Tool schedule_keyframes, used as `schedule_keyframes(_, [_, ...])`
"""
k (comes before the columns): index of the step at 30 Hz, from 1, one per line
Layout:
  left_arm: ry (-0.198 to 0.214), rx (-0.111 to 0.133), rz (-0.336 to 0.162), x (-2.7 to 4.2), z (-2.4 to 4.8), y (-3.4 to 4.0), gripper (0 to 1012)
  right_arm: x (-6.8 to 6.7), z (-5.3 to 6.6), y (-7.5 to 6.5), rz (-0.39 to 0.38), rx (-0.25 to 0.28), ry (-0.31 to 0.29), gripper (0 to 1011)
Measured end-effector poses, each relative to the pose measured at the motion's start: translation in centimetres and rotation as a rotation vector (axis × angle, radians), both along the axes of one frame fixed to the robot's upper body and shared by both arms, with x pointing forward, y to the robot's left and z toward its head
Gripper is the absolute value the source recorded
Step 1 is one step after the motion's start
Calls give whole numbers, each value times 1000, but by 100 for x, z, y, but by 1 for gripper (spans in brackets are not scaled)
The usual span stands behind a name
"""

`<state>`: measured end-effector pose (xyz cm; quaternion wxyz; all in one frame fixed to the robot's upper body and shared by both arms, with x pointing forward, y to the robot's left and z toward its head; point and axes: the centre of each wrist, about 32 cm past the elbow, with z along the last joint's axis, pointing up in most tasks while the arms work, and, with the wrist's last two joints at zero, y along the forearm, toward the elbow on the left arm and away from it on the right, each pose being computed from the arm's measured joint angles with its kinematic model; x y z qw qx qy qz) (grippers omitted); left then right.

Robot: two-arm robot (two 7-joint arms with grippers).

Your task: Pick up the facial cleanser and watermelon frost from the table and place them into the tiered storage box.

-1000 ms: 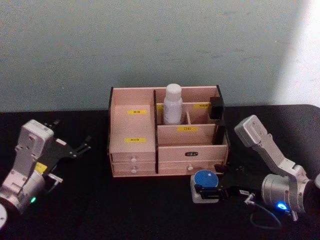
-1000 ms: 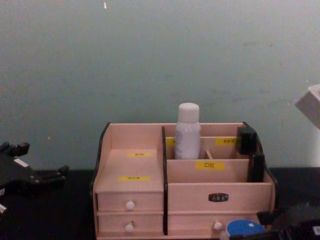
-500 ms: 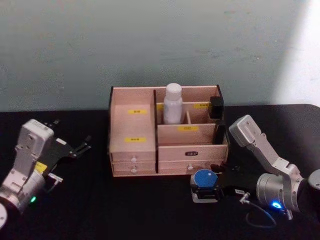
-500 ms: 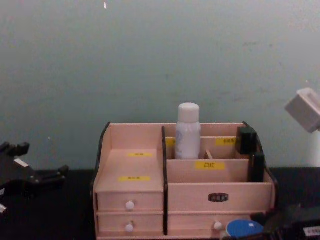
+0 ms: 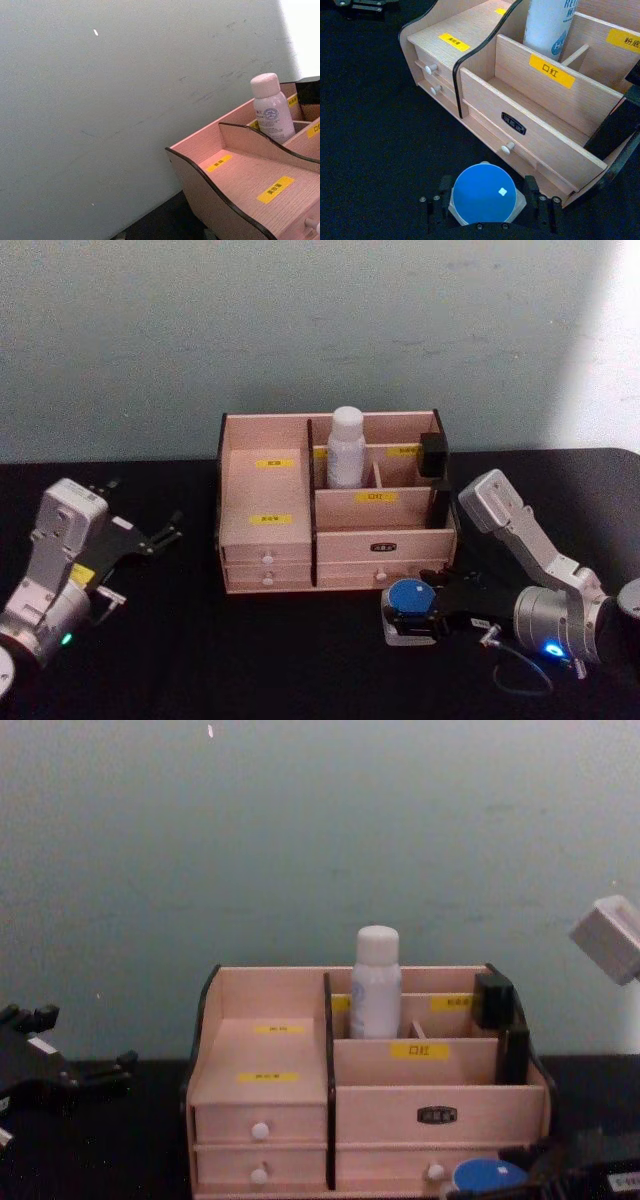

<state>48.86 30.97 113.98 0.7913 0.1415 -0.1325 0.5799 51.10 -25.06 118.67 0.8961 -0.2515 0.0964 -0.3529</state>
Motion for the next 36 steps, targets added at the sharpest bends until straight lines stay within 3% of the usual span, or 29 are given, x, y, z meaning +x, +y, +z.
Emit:
schedule_keyframes(10, [0, 0, 0, 0, 0, 0, 1001, -1, 2, -4, 0, 1, 0, 719])
schedule_keyframes(25, [0, 0, 0, 0, 0, 0, 1001, -25, 14, -33, 15, 6, 5, 719])
schedule_keyframes(36, [0, 0, 0, 0, 0, 0, 1001, -94, 219, -127, 69, 25, -17, 720])
